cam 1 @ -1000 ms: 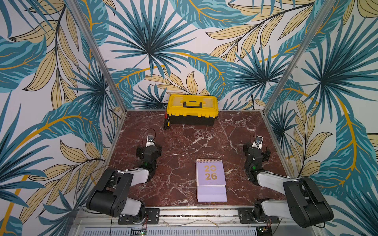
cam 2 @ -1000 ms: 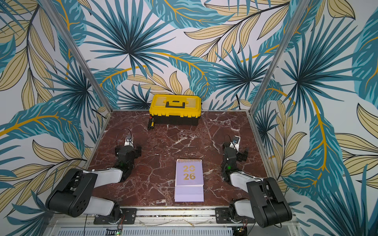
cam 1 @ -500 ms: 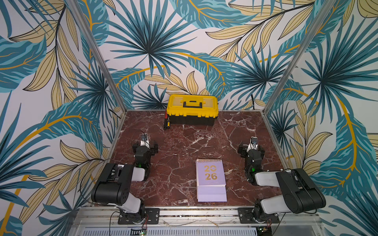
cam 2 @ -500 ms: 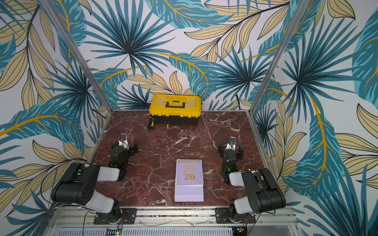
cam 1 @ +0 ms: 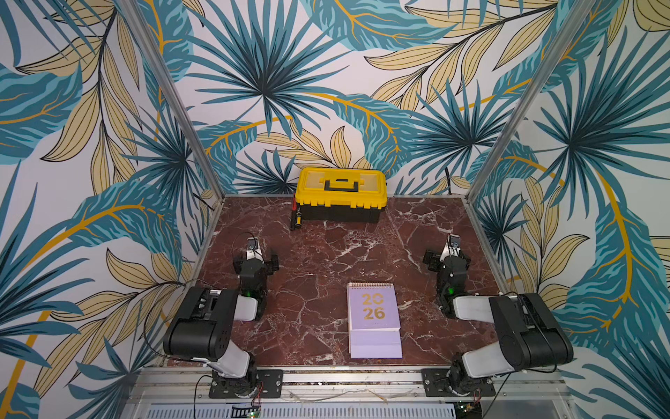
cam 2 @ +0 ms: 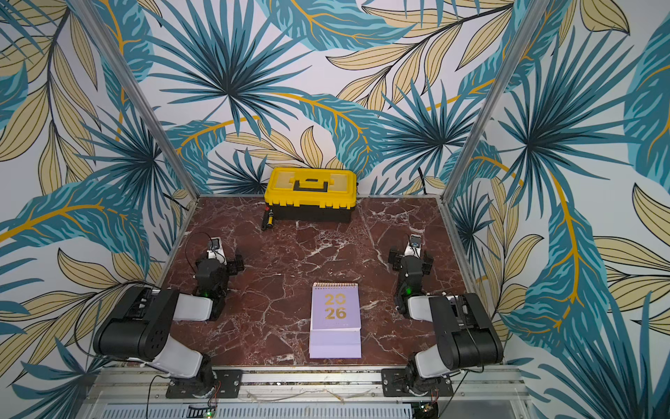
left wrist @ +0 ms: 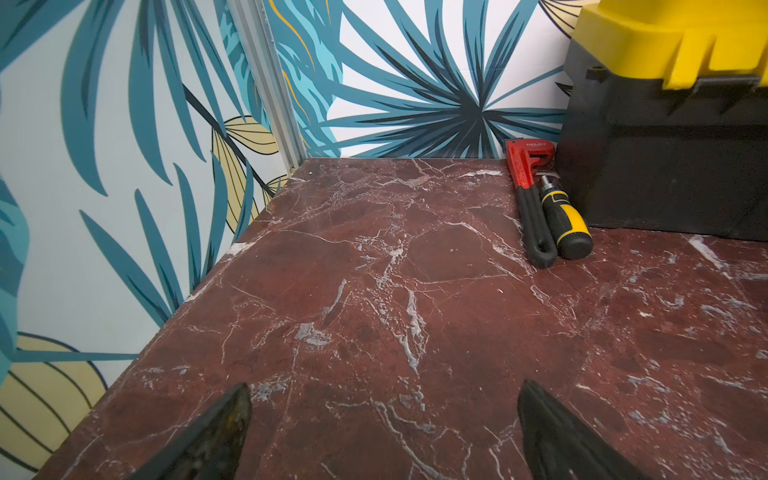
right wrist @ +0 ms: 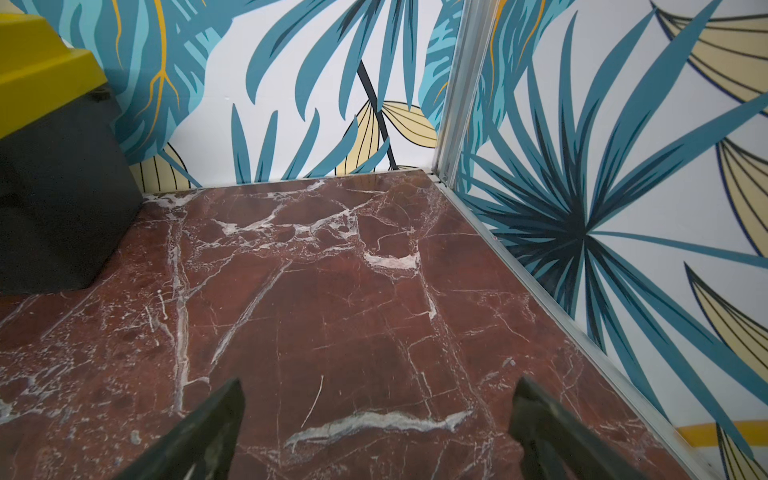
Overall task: Stack the calendars
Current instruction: Reset both arms
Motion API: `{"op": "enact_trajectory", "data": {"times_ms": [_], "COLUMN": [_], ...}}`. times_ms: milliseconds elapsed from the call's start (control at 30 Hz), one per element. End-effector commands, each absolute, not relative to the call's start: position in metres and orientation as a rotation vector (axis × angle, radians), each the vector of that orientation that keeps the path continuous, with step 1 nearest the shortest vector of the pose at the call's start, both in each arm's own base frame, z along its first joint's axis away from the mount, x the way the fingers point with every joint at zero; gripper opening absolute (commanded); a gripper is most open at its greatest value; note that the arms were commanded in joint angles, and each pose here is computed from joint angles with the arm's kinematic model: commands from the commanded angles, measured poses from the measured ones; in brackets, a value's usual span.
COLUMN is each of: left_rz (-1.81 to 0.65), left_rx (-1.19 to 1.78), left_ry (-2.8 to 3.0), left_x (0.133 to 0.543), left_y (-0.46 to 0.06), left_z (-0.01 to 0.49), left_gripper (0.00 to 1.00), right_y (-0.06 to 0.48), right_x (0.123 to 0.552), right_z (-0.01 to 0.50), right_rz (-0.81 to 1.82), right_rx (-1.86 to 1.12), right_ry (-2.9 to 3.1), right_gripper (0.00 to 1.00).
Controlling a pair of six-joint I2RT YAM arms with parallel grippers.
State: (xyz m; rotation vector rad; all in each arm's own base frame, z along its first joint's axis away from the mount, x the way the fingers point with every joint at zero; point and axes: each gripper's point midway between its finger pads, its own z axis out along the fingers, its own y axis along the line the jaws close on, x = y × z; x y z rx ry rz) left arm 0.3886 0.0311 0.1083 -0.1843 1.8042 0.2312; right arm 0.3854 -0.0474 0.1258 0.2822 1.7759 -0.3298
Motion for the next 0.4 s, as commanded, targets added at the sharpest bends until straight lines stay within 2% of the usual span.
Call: {"op": "enact_trajectory", "data": {"times_ms": [0, 367], "left_rz": [0.229, 0.230], "left_rx": [-0.211, -0.210], "left_ry": [1.760, 1.760], "left_x": [0.3956, 0.3955], "left_y": [0.0350, 0.0349], "left_z": [0.1212, 0.1214], "left_gripper": [0.99, 1.00], "right_y": [-0.0482, -0.0478], "right_x": [0.3827, 0.3830], "right_z": [0.1177, 0.1163], "right_rz": [-0.322, -0.318], "right_rx": [0.291, 0.289], "right_ry": [1.812, 1.820], "right_gripper": [1.00, 1.00]}}
